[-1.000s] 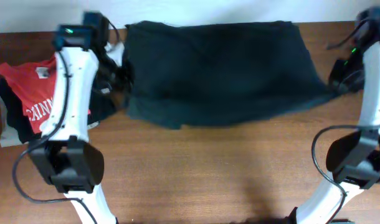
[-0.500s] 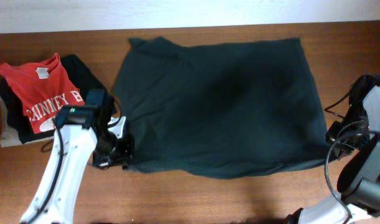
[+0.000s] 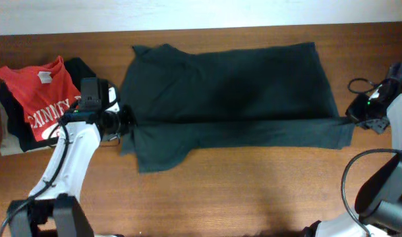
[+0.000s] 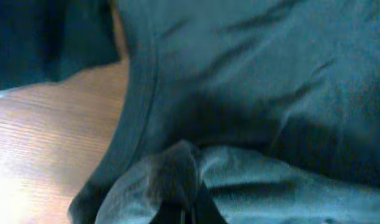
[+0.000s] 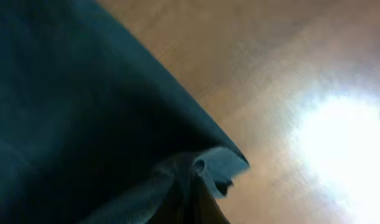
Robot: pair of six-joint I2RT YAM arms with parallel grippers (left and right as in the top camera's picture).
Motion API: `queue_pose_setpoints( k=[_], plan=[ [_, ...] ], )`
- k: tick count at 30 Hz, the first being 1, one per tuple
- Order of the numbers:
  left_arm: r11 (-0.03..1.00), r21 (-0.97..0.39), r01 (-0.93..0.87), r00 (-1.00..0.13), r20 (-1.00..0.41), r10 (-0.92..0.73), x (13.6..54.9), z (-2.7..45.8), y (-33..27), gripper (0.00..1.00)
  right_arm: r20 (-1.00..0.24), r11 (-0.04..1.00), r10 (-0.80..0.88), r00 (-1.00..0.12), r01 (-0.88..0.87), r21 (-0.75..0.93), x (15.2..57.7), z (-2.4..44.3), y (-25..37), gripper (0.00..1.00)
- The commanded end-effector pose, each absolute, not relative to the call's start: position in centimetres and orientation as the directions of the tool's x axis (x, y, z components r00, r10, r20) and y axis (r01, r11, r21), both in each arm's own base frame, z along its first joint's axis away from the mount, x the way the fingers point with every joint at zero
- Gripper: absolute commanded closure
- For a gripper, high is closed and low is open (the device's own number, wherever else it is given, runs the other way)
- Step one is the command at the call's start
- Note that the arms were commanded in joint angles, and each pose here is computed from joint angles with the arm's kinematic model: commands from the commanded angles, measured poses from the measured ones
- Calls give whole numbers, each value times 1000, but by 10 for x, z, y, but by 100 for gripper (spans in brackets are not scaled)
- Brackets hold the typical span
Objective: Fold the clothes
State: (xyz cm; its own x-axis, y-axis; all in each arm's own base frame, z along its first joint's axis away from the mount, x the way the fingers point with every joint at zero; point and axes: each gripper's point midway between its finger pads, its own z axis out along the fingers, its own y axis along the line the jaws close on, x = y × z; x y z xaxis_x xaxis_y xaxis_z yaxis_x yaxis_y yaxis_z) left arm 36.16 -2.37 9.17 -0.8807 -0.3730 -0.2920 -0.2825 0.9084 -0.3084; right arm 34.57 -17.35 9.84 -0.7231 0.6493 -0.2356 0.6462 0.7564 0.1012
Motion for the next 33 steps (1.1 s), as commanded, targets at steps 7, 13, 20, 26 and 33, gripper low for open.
queue_pose_setpoints(
  k=[7, 13, 20, 26, 33],
  plan=[
    [898, -352, -264, -847, -362, -391, 408, 65, -23, 100, -352, 828, 552, -756, 546, 125, 403, 82, -160, 96],
    [900, -350, -261, -838, -380, -391, 425, 42, -21, 99, -362, 830, 549, -753, 543, 130, 417, 61, -165, 96],
    [887, -416, -201, -843, -388, -373, 436, 61, -34, 26, -272, 843, 528, -804, 536, 54, 392, 47, -165, 43],
    [901, -434, -22, -914, -357, -194, 407, 90, -83, 25, -91, 841, 540, -837, 540, 23, 349, 17, -146, 66],
    [935, -325, 141, -963, -266, 53, 353, 62, -151, 25, -29, 841, 541, -840, 541, 20, 325, -11, -134, 74]
  ],
)
